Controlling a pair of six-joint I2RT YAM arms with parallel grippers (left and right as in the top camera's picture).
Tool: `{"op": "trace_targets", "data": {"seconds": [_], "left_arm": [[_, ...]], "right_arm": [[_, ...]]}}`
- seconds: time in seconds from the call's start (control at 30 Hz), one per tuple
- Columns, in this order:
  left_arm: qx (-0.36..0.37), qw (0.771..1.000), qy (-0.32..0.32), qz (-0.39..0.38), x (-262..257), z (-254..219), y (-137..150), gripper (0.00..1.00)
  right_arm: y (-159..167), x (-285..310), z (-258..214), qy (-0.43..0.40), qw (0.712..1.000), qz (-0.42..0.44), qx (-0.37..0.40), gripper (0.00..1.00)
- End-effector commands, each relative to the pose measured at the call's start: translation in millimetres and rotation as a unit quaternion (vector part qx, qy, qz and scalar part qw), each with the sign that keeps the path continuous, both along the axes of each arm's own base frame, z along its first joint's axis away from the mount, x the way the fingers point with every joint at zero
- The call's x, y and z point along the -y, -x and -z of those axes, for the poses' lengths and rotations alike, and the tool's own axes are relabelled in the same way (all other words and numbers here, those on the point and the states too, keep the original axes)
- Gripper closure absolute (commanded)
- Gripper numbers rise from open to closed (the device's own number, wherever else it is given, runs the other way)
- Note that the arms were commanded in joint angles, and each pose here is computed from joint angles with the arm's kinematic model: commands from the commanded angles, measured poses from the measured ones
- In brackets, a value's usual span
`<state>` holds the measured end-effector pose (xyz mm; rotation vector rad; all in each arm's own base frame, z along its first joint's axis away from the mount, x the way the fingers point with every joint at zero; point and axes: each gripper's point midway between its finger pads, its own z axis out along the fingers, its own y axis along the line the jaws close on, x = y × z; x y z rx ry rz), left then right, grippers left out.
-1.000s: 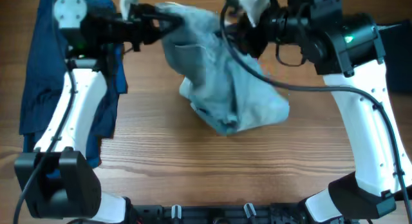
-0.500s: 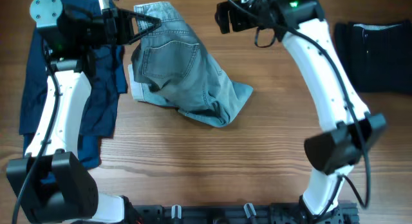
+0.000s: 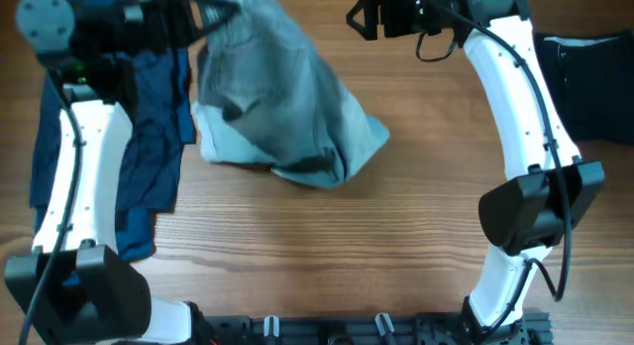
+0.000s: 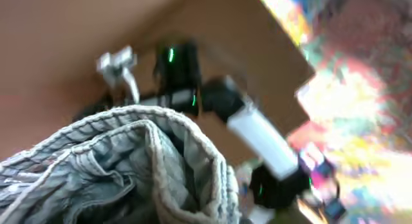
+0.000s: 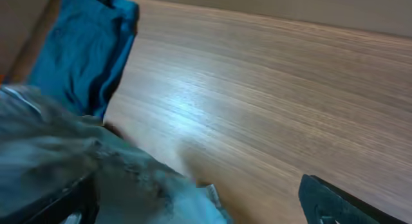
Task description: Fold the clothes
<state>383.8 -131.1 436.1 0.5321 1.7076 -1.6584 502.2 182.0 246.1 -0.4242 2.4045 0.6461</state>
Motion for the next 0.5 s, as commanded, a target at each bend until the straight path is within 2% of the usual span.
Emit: {"op": "trace_targets", "data": {"seconds": [0.0,0.03,0.1,0.17,0.2,0.33,0.47], "left_arm": [[-0.073,0.972,0.139,-0.175,-40.5,-60.7,-44.9,0.96],[-0.118,0.956,0.165,-0.213,-53.8,-55.7,-60.4,0.96],[-0.219,0.898,0.208,-0.319,-87.3,-26.2,-97.4,0.96],[-0.269,0.859,0.207,-0.384,-104.8,3.1,-113.0,0.96],[-0.283,0.848,0.188,-0.406,-106.8,19.1,-116.5,0.96],[-0.256,0.857,0.069,-0.442,-88.7,60.7,-115.6,0.96],[-0.183,0.852,0.019,-0.491,-73.0,47.9,-110.3,0.96]], "right_arm": [[5.1,-4.5,-10.9,-0.007,1.0,-0.017,0.01,0.0],[5.9,-4.3,-10.2,-0.007,1.0,-0.017,0.008,0.0],[7.3,-3.9,-8.9,-0.006,1.0,-0.017,0.004,0.01],[7.6,-3.8,-8.6,-0.005,1.0,-0.017,0.003,0.0],[7.6,-3.8,-8.6,-0.005,1.0,-0.017,0.003,0.01],[7.5,-3.9,-8.8,-0.005,1.0,-0.018,0.003,0.0],[13.8,-4.8,-4.3,-0.003,1.0,-0.019,-0.013,0.02]]}}
